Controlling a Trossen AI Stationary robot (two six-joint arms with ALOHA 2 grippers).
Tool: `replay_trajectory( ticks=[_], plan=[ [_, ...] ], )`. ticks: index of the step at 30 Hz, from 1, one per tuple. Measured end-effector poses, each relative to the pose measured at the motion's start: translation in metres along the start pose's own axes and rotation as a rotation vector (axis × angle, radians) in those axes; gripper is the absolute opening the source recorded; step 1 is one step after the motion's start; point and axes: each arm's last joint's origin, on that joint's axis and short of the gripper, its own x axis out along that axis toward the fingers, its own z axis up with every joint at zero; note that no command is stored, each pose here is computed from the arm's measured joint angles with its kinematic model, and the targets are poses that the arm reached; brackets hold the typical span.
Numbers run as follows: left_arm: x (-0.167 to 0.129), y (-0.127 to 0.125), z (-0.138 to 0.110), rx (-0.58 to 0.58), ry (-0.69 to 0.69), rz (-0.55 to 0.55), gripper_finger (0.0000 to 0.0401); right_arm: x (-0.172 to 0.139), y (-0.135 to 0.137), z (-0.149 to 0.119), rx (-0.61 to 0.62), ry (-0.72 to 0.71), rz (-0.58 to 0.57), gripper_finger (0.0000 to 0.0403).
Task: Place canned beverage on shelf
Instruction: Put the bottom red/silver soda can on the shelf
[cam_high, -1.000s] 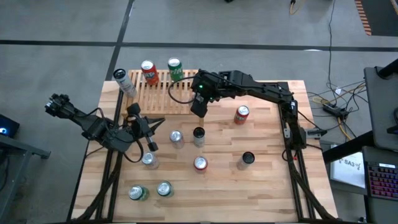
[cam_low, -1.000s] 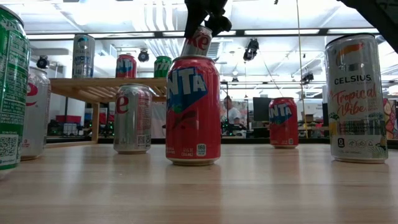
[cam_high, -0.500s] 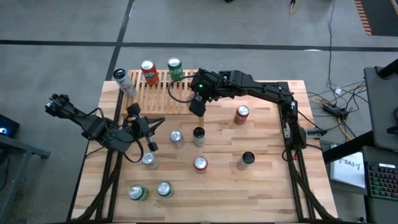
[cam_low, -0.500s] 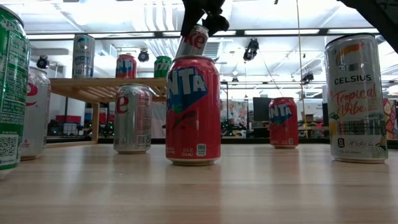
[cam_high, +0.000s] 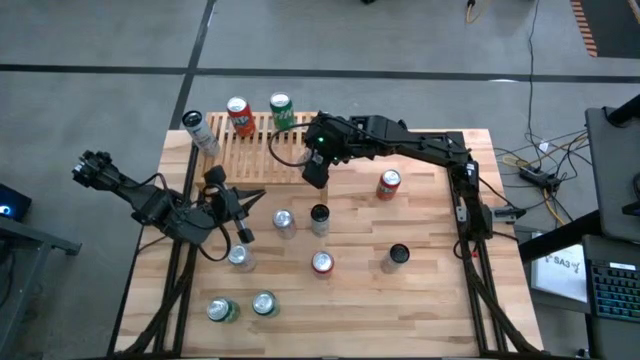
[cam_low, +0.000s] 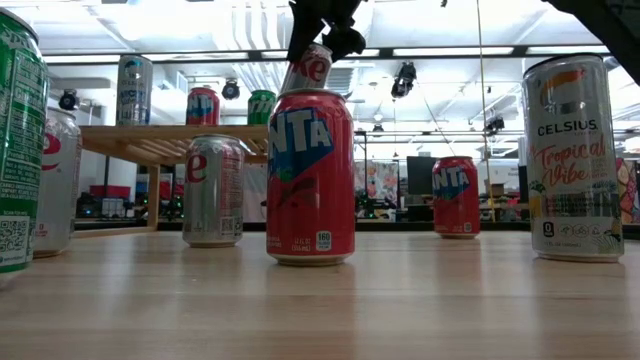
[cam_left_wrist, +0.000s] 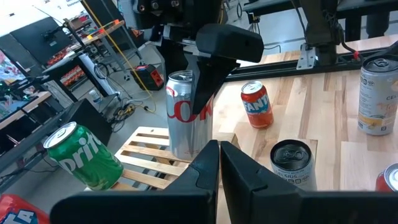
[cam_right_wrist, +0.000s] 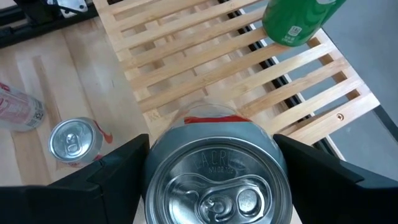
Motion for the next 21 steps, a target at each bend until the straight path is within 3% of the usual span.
replay_trajectory(
  ticks=[21],
  plan=[
    [0.0001, -0.0001, 0.0000, 0.000, 0.000, 0.000, 0.0000, 0.0095, 0.0012, -0.0034, -0.011, 0.011, -0.003, 0.0313]
  ],
)
